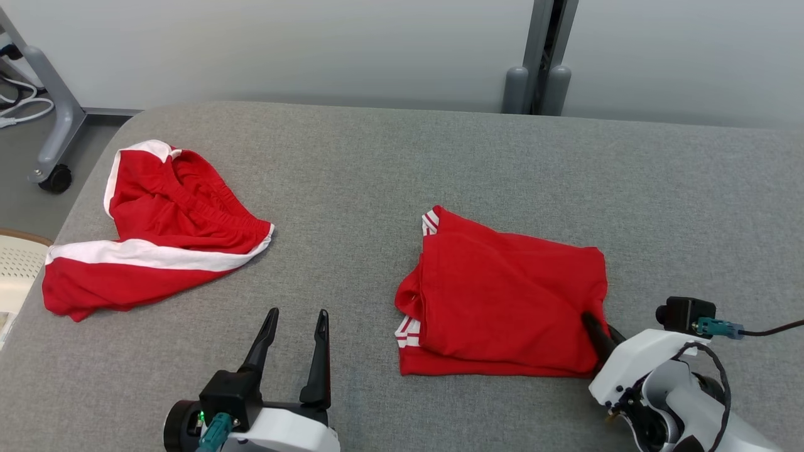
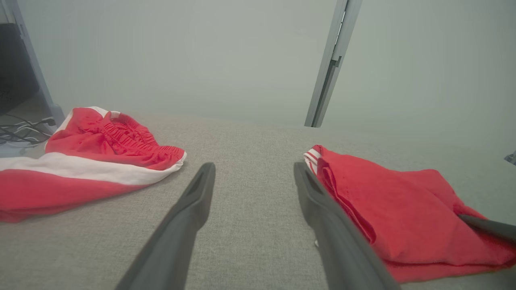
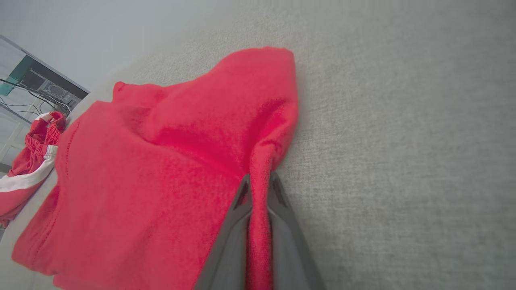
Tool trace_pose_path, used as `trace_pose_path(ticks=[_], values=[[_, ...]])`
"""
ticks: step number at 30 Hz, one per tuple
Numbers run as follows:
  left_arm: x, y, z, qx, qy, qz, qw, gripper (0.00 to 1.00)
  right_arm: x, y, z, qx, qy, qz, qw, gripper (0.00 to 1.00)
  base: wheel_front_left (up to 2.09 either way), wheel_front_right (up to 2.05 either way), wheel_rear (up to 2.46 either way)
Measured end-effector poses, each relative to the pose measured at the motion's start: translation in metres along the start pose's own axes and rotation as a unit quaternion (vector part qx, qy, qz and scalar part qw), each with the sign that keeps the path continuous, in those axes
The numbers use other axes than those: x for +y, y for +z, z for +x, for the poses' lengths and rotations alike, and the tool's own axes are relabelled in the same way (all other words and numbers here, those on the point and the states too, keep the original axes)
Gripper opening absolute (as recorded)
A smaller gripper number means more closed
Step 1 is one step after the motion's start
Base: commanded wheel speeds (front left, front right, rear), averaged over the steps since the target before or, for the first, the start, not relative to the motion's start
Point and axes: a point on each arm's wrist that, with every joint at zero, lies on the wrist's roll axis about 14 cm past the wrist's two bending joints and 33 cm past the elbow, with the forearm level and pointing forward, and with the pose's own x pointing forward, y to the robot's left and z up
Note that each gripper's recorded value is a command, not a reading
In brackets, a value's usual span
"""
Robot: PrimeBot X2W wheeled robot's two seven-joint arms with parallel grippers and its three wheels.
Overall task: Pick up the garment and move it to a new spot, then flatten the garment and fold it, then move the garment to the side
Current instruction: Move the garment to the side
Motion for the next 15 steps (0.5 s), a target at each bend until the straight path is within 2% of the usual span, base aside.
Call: trace_pose_path(ticks=[8, 15], values=[[-0.002, 0.0, 0.005, 0.0, -0.004, 0.002, 1.0, 1.0, -0.014, 0.041, 0.005, -0.044, -0.002, -0.101, 0.994, 0.0, 0.0, 0.0, 0.0], [-0.02, 0.005, 0.027, -0.01, -0.034, 0.005, 0.999, 1.0, -0.024, 0.107, 0.008, -0.108, -0.009, -0.19, 0.976, 0.0, 0.0, 0.0, 0.0]])
